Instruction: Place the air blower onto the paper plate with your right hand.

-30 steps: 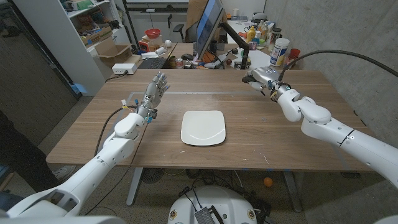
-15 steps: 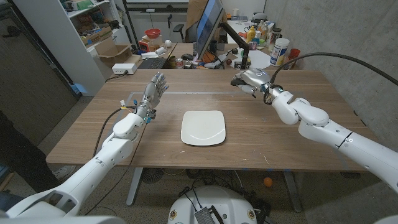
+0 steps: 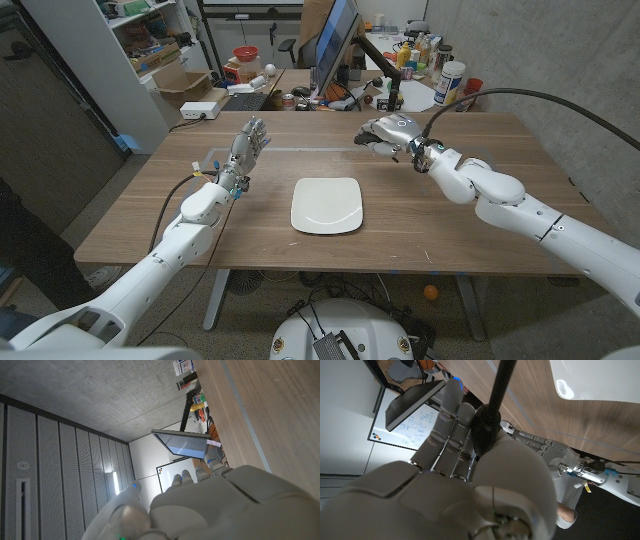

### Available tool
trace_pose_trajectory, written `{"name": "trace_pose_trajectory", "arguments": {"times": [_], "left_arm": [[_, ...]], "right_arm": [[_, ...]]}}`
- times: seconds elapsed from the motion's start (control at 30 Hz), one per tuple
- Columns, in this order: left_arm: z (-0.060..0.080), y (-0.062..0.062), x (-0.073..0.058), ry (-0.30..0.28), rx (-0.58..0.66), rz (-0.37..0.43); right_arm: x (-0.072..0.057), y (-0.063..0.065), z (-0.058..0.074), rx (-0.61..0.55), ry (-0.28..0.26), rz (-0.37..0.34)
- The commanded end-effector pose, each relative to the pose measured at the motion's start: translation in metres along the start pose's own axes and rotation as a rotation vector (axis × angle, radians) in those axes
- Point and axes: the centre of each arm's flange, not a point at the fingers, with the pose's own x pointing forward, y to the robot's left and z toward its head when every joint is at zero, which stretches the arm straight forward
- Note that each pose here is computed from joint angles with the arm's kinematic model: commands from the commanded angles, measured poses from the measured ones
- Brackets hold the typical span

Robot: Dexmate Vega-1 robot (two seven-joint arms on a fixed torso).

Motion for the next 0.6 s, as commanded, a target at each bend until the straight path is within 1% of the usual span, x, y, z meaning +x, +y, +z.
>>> {"name": "trace_pose_trajectory", "arguments": {"times": [0.03, 0.2, 0.23, 0.43, 0.6], "left_arm": [[-0.002, 0.001, -0.001, 0.001, -0.004, 0.003], [-0.003, 0.002, -0.001, 0.001, -0.004, 0.005], [-0.003, 0.002, -0.001, 0.002, -0.004, 0.006], [-0.003, 0.005, -0.002, 0.003, -0.003, 0.013], [-0.003, 0.007, -0.004, 0.005, -0.003, 0.017]], "right_arm": [[0.011, -0.004, 0.024, 0.015, -0.102, 0.001], [0.02, -0.003, 0.032, 0.014, -0.135, 0.006], [0.025, -0.002, 0.035, 0.02, -0.148, 0.008], [0.036, 0.001, 0.048, 0.027, -0.195, 0.004], [0.042, 0.004, 0.061, 0.04, -0.237, 0.005]]}}
